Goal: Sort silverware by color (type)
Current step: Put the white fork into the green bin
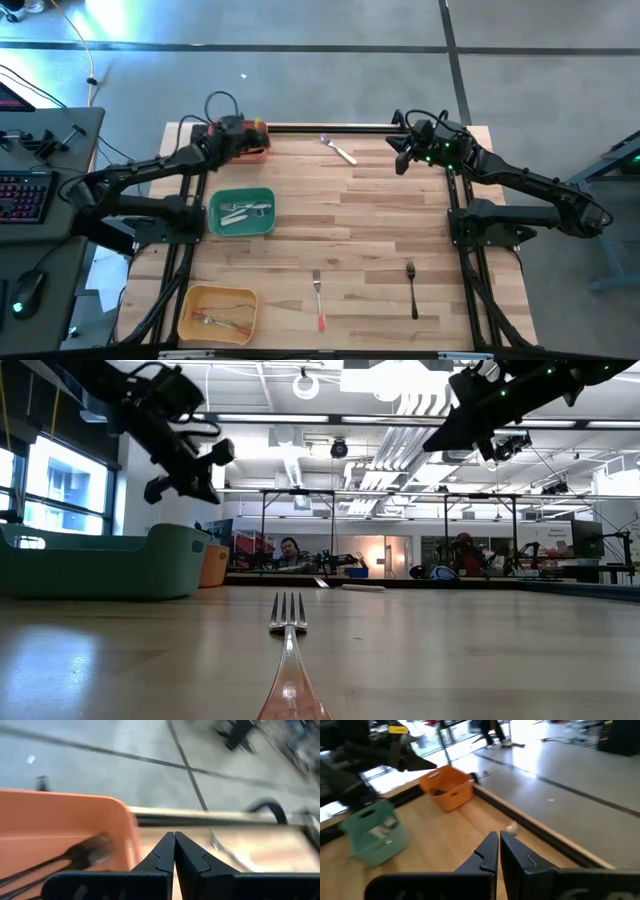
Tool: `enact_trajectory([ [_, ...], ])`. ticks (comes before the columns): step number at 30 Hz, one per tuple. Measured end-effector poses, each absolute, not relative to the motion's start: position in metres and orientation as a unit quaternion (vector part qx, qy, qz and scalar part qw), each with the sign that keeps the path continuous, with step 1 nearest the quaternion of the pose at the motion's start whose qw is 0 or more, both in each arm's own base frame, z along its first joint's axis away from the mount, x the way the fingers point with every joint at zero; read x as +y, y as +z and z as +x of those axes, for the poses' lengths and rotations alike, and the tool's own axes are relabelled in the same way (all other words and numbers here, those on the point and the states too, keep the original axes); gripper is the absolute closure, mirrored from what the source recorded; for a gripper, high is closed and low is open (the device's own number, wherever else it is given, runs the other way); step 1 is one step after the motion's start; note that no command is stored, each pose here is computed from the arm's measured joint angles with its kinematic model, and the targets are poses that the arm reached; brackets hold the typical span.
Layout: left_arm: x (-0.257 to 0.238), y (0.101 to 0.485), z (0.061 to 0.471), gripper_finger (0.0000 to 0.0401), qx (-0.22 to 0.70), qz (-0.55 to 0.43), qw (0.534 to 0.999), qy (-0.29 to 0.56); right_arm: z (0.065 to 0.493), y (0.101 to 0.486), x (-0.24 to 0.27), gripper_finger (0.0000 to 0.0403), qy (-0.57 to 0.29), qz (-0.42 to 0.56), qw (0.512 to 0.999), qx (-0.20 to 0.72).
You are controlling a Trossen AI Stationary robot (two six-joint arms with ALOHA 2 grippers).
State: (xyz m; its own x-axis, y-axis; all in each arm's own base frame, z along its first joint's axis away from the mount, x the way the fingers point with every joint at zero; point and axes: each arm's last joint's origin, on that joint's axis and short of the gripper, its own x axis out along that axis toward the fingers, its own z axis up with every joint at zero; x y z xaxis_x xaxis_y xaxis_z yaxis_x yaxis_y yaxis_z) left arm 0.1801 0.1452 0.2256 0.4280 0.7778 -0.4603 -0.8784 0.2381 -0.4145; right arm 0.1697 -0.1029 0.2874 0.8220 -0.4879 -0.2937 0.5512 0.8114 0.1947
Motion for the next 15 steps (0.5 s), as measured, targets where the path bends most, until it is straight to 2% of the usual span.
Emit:
enact_trajectory([
  [6, 0.112, 0.232, 0.197, 0.0400, 0.122, -0.230, 0.836, 0.482, 0.172, 0.288, -0.101, 0.0403, -0.222, 0.143, 0.958, 0.114],
  [12, 0.104, 0.228, 0.193, 0.0401, 0.185, -0.199, 0.872, 0.407, 0.199, 0.296, -0.114, 0.0403, -0.226, 0.212, 0.951, -0.011],
  [15, 0.102, 0.218, 0.188, 0.0401, 0.189, -0.192, 0.877, 0.397, 0.220, 0.288, -0.119, 0.0403, -0.214, 0.226, 0.950, -0.012],
])
